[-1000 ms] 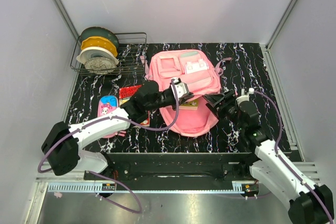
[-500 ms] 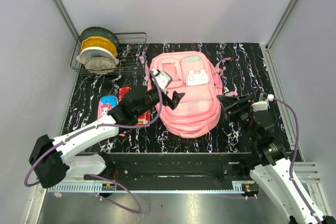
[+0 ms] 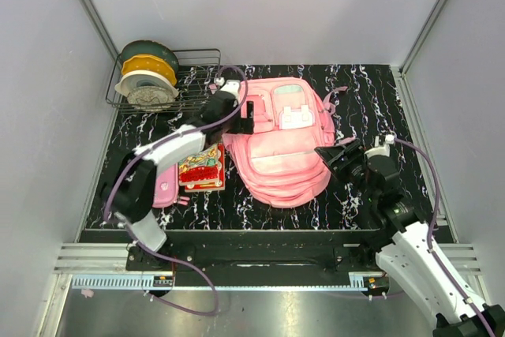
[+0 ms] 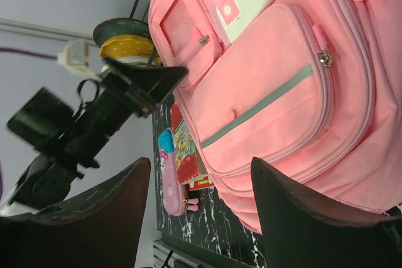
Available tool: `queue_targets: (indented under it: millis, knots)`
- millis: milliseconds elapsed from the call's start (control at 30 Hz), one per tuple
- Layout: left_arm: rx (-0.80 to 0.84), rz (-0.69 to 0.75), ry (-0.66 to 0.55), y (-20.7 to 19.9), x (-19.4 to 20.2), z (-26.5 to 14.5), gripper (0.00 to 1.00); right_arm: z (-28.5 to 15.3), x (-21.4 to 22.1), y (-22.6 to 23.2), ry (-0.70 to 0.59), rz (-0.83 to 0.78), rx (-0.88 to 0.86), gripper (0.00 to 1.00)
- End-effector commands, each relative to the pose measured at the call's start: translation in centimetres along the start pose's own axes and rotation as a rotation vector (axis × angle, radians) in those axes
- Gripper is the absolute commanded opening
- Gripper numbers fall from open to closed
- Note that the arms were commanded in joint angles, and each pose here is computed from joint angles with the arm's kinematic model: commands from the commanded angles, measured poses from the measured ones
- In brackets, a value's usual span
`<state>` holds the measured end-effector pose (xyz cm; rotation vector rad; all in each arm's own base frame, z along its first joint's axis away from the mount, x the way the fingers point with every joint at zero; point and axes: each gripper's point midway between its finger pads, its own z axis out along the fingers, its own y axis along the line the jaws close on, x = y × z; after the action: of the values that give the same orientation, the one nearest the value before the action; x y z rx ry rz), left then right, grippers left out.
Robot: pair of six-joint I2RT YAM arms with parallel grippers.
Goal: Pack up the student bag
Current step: Pick up the book from the center of the board.
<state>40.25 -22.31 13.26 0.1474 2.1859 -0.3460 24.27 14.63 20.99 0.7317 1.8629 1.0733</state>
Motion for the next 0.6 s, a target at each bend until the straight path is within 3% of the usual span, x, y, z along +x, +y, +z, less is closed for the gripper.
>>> queue_targets:
  millis: [0,167,300,467,533,567]
  knots:
    - [0.091,-0.020,0.086,-2.5,-0.4,3.9,0.99,-0.8,-0.5,1.6,-0.018,-0.013,-0.065,0.71]
    - [0.318,0.001,0.122,-7.7,-0.8,5.7,0.99,-1.0,-0.5,1.5,-0.020,-0.014,-0.062,0.71]
    - [0.418,0.137,0.120,-11.5,-1.3,5.7,0.99,-0.5,-0.2,1.6,0.002,-0.019,-0.065,0.71]
    - [0.409,0.141,0.060,-11.0,-3.0,3.8,0.99,0.0,0.2,1.7,0.026,-0.025,-0.067,0.71]
    - [0.319,0.109,0.006,-8.7,-3.5,2.0,0.99,0.2,0.6,2.0,0.053,-0.040,-0.085,0.71]
    - [0.283,0.097,0.033,-7.2,-1.3,1.5,0.99,0.4,0.8,2.0,0.065,-0.048,-0.088,0.71]
